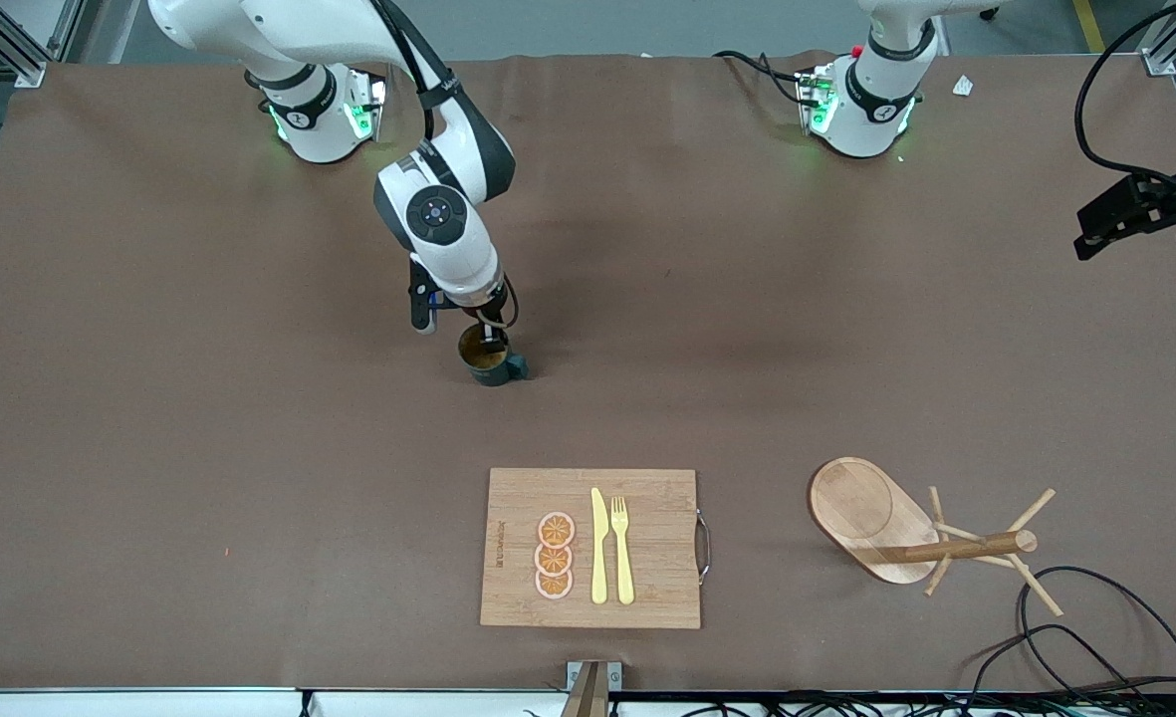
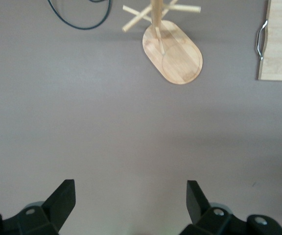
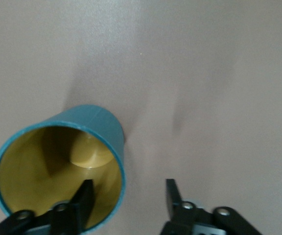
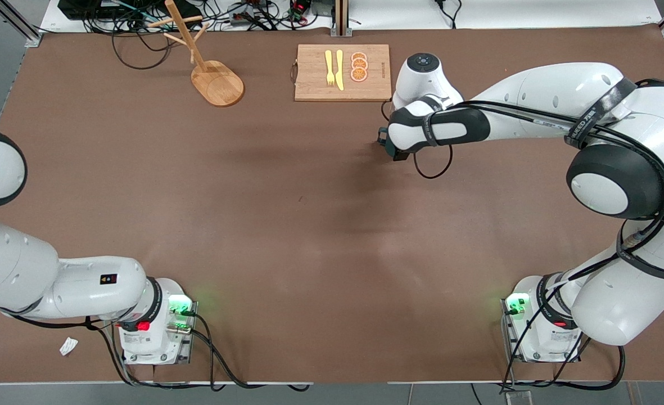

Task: Transfer cup from left to right arm and place
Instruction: 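Lower the right gripper onto the mug rim while the left gripper retracts, then grasp the mug rim with the right gripper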

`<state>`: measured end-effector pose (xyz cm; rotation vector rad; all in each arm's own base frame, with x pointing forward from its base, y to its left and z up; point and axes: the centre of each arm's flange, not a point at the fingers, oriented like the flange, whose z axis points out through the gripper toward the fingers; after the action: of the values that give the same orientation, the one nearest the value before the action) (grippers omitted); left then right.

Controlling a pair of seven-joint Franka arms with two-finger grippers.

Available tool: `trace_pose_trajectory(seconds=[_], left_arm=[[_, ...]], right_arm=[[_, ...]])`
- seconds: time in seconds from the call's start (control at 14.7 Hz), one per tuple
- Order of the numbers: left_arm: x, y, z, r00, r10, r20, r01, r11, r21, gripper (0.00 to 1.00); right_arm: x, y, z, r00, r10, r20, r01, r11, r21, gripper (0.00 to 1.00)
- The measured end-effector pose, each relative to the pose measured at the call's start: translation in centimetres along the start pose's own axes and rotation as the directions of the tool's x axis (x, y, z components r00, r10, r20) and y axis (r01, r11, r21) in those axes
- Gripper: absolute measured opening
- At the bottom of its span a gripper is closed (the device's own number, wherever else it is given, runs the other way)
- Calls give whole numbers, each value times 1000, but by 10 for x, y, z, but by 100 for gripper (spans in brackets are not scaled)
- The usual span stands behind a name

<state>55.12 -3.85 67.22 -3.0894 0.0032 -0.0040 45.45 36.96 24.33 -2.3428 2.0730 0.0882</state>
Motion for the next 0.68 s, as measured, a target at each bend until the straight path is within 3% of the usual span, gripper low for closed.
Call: trace_pose_trajectory(seconds=[0.07,0.34,0.41,0.68], left_arm=[[-3,6,2,1000,10,7,-10,1000,2,100],[-21,18,10,999,32,10,-32,999,-6,100],[-24,19,11,999,32,9,-32,999,-16,100],[-28,21,14,999,33,11,-33,999,-25,100]], right_arm=[[0,0,0,1000,-1,0,1,1000,0,49],[1,-3,-2,1000,-29,3,29,1000,10,11],[3,-5,-5,999,-52,3,52,999,12,7],[16,-10,-8,991,-137,-7,137,990,-20,7]])
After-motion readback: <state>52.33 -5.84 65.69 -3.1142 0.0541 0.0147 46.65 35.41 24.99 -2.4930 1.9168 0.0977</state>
